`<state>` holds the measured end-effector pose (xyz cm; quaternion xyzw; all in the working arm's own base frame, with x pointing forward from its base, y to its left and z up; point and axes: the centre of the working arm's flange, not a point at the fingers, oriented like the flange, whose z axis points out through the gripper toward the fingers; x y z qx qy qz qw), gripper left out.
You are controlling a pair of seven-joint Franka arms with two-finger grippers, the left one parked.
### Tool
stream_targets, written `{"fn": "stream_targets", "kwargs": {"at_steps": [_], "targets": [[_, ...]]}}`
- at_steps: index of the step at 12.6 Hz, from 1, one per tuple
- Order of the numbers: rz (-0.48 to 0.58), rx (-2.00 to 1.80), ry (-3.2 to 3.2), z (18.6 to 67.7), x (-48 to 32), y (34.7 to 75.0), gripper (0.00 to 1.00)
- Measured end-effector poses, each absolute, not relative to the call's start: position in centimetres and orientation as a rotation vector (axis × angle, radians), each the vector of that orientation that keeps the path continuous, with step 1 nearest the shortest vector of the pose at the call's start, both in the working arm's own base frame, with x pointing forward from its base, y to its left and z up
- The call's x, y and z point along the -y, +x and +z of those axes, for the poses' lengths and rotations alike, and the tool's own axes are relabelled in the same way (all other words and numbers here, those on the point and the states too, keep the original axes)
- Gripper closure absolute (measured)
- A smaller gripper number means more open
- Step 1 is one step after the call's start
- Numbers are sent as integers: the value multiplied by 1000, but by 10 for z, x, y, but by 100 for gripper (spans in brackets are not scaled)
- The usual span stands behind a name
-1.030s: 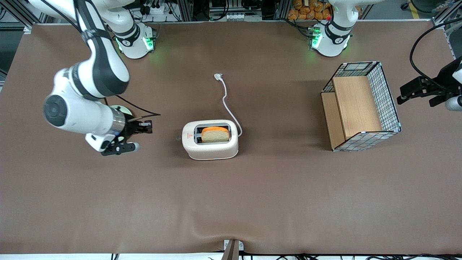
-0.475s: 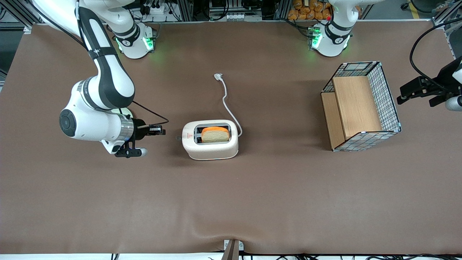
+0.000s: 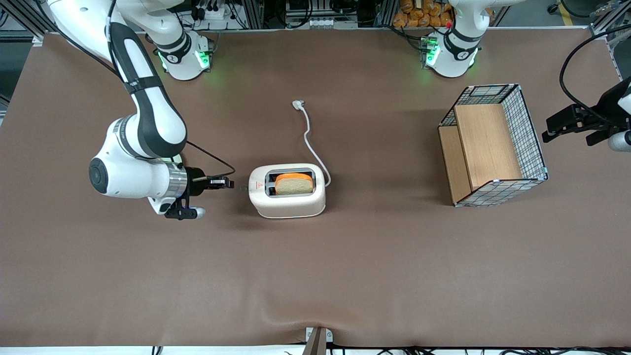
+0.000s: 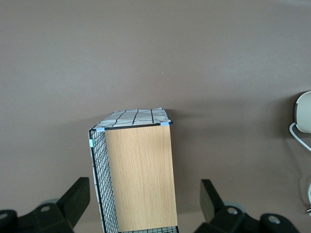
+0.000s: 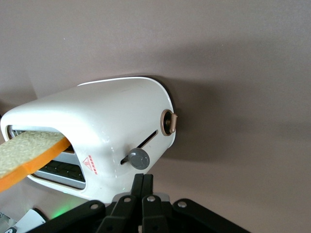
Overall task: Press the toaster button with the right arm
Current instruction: 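Lower the right gripper onto the toaster lever and press it down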
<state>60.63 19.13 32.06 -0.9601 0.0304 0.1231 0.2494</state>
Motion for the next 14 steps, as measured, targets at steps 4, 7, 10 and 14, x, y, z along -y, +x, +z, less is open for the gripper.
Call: {"fn": "stream_targets", "kwargs": {"at_steps": [4,7,10,14], "targets": [[325,-84,-2615,314,-195,607,99],[323,-79,-2617,311,-200,607,99],[321,-74,-2619,309,-203,606,99],[315,-66,-2625,304,-211,605,99]]}}
